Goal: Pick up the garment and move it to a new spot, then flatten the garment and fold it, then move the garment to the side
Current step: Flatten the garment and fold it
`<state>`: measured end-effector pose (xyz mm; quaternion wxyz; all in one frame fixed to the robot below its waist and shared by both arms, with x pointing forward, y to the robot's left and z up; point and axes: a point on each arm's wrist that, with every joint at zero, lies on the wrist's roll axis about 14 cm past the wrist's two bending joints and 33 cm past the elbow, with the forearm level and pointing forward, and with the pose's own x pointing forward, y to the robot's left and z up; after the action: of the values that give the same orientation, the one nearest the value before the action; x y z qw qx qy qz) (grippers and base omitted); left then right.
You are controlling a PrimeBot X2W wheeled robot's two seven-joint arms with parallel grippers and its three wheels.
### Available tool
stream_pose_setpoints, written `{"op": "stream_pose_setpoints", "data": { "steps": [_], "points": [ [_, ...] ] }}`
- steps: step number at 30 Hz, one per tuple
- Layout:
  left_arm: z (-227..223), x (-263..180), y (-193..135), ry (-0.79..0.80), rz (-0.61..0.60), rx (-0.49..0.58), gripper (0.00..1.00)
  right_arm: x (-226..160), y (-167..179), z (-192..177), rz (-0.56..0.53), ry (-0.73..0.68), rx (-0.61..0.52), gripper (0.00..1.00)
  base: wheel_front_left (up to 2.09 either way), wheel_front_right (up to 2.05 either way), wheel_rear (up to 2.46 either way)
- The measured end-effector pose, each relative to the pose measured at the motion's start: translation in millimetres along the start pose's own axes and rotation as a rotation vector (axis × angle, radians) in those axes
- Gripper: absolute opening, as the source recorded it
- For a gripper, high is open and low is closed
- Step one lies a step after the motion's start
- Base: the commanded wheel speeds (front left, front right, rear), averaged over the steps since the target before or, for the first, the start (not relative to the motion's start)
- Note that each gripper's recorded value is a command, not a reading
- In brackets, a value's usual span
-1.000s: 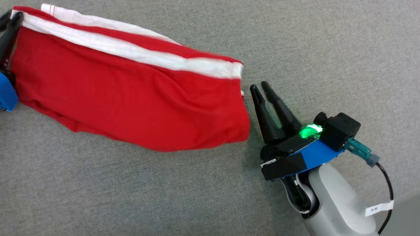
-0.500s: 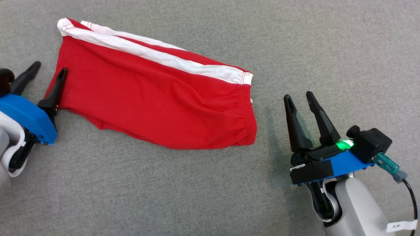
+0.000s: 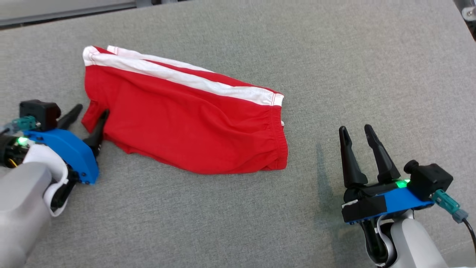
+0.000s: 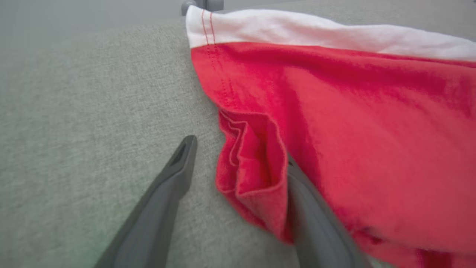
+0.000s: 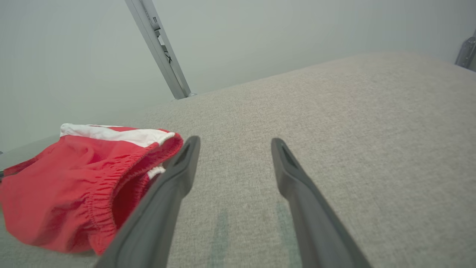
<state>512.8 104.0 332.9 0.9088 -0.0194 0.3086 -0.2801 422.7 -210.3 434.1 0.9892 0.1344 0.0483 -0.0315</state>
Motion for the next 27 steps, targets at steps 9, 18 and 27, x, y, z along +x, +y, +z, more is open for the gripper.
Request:
{"op": "stream_pose_setpoints", "data": {
  "steps": [9, 18, 27],
  "points": [
    [-10.0, -19.6, -17.5, 0.019, 0.020, -0.014, 0.00, -5.9, 10.8, 14.5, 0.030, -0.034, -0.005, 1.00, 0.00, 0.00, 0.00],
    [-15.5, -63.1, -7.8, -0.062, 0.147, -0.110, 0.00, -16.2, 20.6, 26.8, 0.055, -0.064, -0.014, 1.00, 0.00, 0.00, 0.00],
    [-32.2, -106.2, -23.4, -0.143, 0.237, -0.248, 0.00, -25.1, 49.0, 20.5, 0.135, -0.041, -0.026, 1.00, 0.00, 0.00, 0.00]
  ]
}}
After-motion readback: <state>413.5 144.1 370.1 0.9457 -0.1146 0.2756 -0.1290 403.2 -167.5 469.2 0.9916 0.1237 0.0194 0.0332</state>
